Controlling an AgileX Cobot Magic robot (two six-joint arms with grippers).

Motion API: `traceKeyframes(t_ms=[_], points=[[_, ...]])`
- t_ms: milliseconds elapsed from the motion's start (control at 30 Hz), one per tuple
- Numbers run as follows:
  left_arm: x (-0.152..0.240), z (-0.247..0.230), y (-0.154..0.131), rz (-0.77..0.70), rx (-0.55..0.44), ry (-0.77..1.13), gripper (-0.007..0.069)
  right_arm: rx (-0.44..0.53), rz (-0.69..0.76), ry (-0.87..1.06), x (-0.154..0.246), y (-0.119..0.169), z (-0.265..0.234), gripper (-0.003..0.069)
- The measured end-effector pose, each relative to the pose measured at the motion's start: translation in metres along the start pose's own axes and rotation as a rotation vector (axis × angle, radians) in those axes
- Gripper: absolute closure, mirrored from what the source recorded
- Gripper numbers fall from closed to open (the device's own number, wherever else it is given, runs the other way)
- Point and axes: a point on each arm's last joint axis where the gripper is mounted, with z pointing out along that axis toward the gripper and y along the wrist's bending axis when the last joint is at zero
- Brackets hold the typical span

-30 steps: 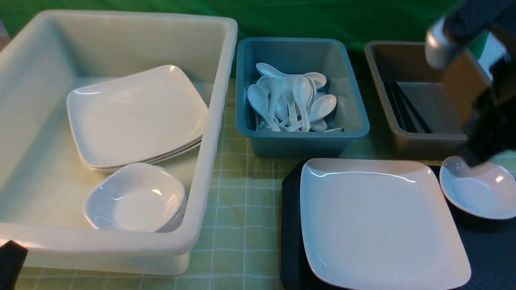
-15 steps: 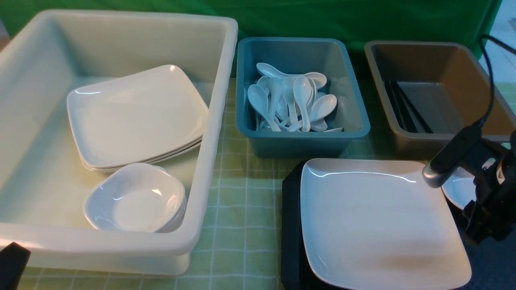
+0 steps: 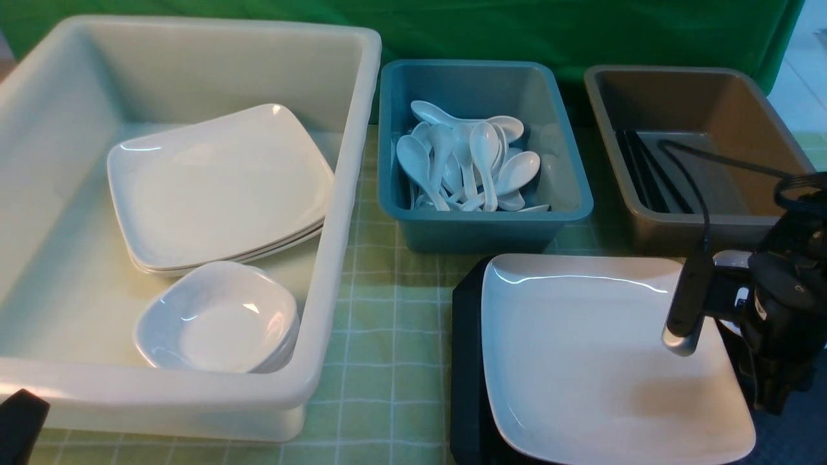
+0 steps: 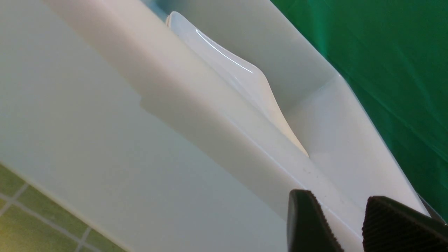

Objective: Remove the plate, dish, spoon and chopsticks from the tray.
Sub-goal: Use the right arm to grab a small plate from the dinner plate, then use the right arm to put the small plate into the large storage box on the left

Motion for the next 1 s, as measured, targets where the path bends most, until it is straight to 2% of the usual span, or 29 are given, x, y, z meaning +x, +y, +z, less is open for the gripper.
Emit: traceKeyframes(t_ms=[100,300,533,667,700,767,833,933,1000], points=[[0.0,0.0,0.0,0.0,0.0,0.0,0.04,0.007,-0.045,0.014,-0.003,0.001,0.01,0.0344],[0.0,0.0,0.0,-0.03,-0.001,0.003,0.04,0.04,-0.102,0.048,-0.003,-0.003,0.011,0.0582],[0.0,0.0,0.0,-0.06,0.0,0.004,0.04,0.083,-0.05,0.11,-0.009,-0.017,-0.027,0.0629],[0.0,0.0,0.0,-0.061,0.0,0.004,0.04,0.126,0.051,0.081,-0.016,-0.031,-0.084,0.063],[0.0,0.0,0.0,-0.061,0.0,0.005,0.04,0.131,0.098,0.033,-0.021,-0.034,-0.113,0.063],[0.0,0.0,0.0,-0.063,0.0,0.005,0.04,0.114,0.139,-0.037,-0.027,-0.033,-0.14,0.063],[0.0,0.0,0.0,-0.063,0.0,0.005,0.04,0.083,0.178,-0.23,-0.04,-0.029,-0.191,0.063],[0.0,0.0,0.0,-0.064,0.0,0.005,0.04,0.026,0.176,-0.494,-0.059,-0.016,-0.252,0.063],[0.0,0.0,0.0,-0.065,0.0,0.005,0.04,-0.012,0.122,-0.683,-0.076,0.001,-0.292,0.063]])
